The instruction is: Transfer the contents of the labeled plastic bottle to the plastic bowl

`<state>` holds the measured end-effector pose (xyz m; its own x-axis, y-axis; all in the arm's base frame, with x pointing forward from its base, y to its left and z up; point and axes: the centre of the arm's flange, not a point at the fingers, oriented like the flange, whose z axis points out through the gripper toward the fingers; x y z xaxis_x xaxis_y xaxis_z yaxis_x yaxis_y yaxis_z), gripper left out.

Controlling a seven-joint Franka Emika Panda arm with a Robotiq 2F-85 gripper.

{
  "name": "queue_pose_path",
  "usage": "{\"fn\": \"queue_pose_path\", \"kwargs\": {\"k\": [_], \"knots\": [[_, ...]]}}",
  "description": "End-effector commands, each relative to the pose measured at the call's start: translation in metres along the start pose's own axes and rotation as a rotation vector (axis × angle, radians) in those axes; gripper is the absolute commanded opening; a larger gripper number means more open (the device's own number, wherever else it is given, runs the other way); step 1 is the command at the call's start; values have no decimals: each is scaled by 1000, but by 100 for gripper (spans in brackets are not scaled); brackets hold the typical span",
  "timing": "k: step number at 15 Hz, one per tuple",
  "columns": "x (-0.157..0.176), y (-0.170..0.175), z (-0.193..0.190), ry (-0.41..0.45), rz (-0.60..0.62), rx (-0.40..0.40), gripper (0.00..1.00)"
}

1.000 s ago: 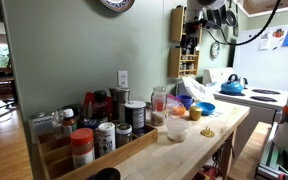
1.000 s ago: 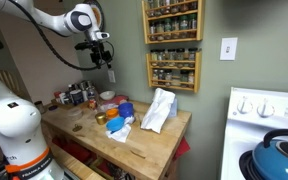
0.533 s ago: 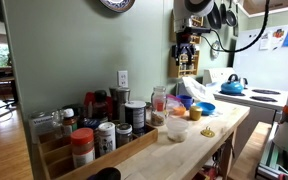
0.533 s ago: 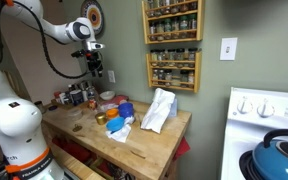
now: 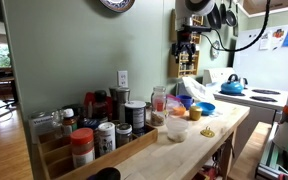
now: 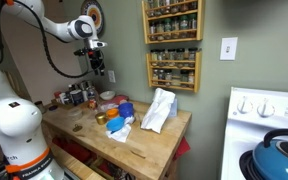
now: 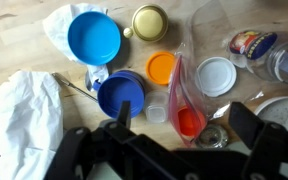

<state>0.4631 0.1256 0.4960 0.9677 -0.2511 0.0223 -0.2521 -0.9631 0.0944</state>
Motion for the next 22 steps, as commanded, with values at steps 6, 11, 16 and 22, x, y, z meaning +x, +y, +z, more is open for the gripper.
{"fn": "queue_pose_path", "kwargs": {"k": [6, 11, 16, 22], "knots": [[43, -10, 37, -136, 436, 46, 100], [49, -22, 73, -339, 583, 110, 100], [48, -17, 84, -353, 585, 121, 100], [41, -38, 103, -400, 542, 170, 100]]}}
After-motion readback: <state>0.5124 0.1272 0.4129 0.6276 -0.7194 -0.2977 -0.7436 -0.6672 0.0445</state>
